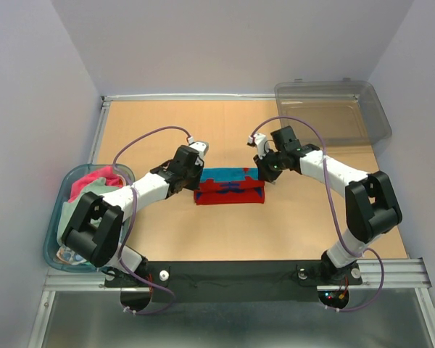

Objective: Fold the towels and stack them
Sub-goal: Fold the towel

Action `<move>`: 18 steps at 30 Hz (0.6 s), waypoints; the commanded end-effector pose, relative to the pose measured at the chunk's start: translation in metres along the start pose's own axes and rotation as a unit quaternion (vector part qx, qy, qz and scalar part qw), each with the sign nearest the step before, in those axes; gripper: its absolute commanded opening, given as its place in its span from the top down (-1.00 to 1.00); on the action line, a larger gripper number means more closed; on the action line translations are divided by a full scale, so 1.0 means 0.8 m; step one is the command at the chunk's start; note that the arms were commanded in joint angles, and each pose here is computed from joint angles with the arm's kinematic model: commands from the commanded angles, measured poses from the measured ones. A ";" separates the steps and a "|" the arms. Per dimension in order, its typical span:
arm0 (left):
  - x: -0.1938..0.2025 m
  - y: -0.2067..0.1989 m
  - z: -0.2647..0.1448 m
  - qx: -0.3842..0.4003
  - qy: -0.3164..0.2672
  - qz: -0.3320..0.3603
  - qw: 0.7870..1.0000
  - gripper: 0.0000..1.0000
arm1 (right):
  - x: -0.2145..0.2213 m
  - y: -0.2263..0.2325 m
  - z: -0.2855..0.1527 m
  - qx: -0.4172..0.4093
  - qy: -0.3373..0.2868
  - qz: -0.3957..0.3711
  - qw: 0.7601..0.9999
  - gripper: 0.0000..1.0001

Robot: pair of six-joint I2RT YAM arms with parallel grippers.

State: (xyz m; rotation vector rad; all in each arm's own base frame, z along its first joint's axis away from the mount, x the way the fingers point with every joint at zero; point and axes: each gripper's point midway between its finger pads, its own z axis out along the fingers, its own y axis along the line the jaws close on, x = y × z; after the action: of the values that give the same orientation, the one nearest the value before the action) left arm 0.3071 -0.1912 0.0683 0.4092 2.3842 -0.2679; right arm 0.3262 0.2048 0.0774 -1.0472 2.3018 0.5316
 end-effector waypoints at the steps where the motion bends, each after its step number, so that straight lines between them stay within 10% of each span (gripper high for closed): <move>1: 0.000 0.000 -0.006 -0.006 -0.002 -0.004 1.000 1.00 | -0.018 0.009 -0.012 0.001 -0.032 -0.002 0.999 0.99; 18: 0.011 -0.003 0.000 -0.009 0.017 -0.003 1.000 0.91 | 0.028 0.029 0.006 -0.025 0.009 0.045 0.999 0.93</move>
State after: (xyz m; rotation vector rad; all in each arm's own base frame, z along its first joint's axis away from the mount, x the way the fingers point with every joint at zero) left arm 0.3032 -0.1886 0.0648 0.4091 2.4024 -0.2428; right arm 0.3007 0.2047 0.0647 -0.9928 2.3695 0.5902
